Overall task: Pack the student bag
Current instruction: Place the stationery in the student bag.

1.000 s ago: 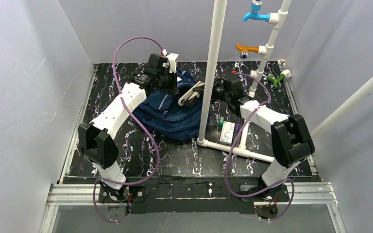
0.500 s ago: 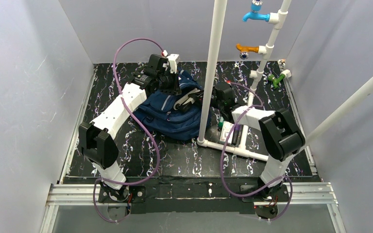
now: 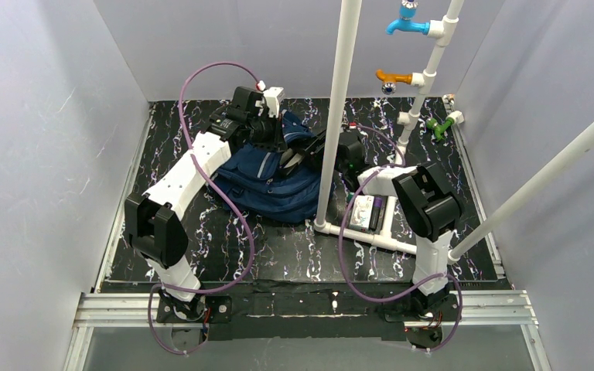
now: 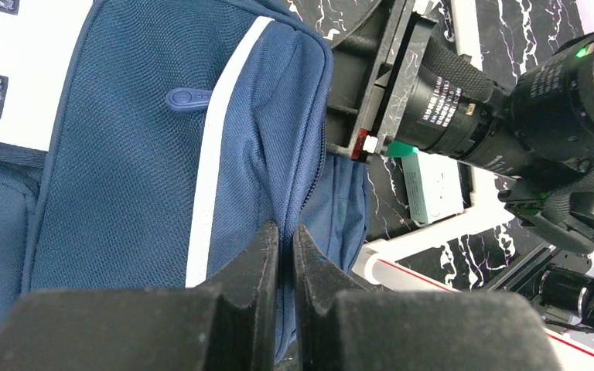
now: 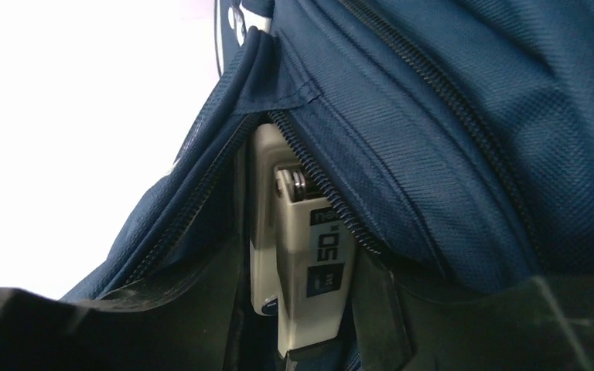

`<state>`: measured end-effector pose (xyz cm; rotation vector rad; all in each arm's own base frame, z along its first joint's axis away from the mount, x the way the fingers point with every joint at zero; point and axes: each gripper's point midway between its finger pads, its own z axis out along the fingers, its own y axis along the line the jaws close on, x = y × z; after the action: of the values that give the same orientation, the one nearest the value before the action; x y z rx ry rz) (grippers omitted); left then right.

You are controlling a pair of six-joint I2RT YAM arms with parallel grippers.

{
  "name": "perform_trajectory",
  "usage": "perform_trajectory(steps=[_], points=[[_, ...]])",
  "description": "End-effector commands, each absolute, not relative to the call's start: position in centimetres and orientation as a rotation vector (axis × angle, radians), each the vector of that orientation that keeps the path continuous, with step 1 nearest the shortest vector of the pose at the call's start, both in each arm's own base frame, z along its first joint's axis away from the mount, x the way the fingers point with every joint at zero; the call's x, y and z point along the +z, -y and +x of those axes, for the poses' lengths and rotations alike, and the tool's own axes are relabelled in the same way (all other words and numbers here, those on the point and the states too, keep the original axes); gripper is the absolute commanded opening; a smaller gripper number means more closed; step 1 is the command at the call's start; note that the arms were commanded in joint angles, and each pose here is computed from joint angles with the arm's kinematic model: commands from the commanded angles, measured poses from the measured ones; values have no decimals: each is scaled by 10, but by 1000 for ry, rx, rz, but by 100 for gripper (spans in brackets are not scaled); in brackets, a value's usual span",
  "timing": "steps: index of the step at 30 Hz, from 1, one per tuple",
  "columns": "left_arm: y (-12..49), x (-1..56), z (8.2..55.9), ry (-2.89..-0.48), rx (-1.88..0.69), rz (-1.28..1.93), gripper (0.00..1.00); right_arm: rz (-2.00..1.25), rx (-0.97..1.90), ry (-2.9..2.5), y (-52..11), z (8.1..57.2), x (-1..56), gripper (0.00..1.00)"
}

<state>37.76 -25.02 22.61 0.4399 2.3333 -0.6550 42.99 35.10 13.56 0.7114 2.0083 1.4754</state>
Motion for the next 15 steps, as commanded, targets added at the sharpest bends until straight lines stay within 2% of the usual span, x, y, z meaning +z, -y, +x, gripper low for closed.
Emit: perform_trajectory(steps=[1,7,11,12,13,15], points=[[271,283,356,-2168,-856,510,0,509,1402,-2091,-346,412,148,63],[267,281,355,-2168,-859,502,0,372,1349,-2185,-342,389,143,66],[266,283,355,-2164,-871,501,0,369,1358,-2153,-343,391,149,60],[267,283,354,-2163,-882,501,0,376,1379,-2142,-346,395,150,55],[269,283,353,-2160,-899,504,0,385,1412,-2102,-350,400,154,46],[273,282,350,-2164,-931,510,0,432,1503,-2026,-360,412,160,18]])
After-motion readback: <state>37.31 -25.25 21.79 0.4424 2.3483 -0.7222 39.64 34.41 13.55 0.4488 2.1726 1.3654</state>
